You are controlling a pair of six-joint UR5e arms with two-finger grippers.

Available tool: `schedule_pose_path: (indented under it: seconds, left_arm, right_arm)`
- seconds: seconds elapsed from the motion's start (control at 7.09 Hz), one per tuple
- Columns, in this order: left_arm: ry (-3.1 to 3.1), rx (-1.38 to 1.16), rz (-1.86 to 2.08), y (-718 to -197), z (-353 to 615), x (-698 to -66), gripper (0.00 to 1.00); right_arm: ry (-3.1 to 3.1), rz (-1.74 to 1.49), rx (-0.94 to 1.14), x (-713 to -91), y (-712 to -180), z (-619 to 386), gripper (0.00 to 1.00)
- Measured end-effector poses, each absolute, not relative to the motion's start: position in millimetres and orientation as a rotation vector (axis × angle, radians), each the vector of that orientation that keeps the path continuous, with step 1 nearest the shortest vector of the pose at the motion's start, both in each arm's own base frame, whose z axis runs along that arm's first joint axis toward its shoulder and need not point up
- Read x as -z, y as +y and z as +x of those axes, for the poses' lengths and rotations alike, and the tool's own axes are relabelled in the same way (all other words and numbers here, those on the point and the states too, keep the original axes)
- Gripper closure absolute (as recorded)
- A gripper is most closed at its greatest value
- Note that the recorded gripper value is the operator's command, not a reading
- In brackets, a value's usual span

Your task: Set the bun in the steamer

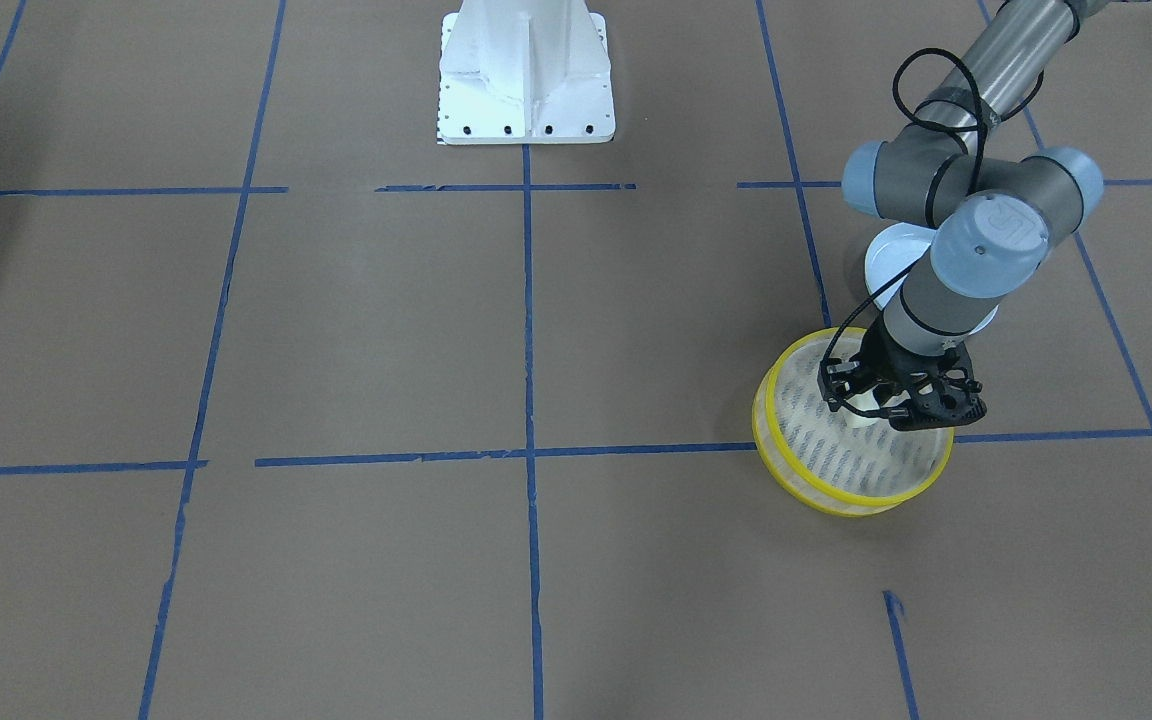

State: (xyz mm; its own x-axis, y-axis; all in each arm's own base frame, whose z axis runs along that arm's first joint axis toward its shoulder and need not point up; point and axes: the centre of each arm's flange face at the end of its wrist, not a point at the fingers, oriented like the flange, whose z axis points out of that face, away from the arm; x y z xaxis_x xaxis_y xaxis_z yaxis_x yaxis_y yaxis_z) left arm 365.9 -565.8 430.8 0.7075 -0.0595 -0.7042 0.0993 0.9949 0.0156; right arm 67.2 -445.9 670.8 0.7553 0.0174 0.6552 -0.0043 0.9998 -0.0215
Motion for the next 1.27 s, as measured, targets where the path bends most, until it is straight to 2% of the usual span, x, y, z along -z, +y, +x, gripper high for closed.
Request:
schedule_pose_path:
  seconds: [0.14, 0.71, 0.85, 1.27]
  left_arm:
    - [0.785, 0.106, 0.068, -571.6, 352.0, -425.7, 0.05]
    - [0.729, 0.081, 0.162, -597.6, 208.4, -404.2, 0.05]
    - [0.732, 0.048, 0.175, -597.8, 151.5, -423.7, 0.01]
    - [0.713, -0.034, 0.227, -563.7, -42.2, -528.5, 0.01]
  right_arm:
    - [-0.715, -0.019, -0.012, -670.8, -445.9, 67.2, 0.0]
    - [-0.715, -0.019, -0.012, -670.8, -445.9, 67.2, 0.0]
    - [-0.715, -0.019, -0.012, -670.8, -445.9, 67.2, 0.0]
    - [-0.715, -0.019, -0.012, -670.9, -445.9, 67.2, 0.0]
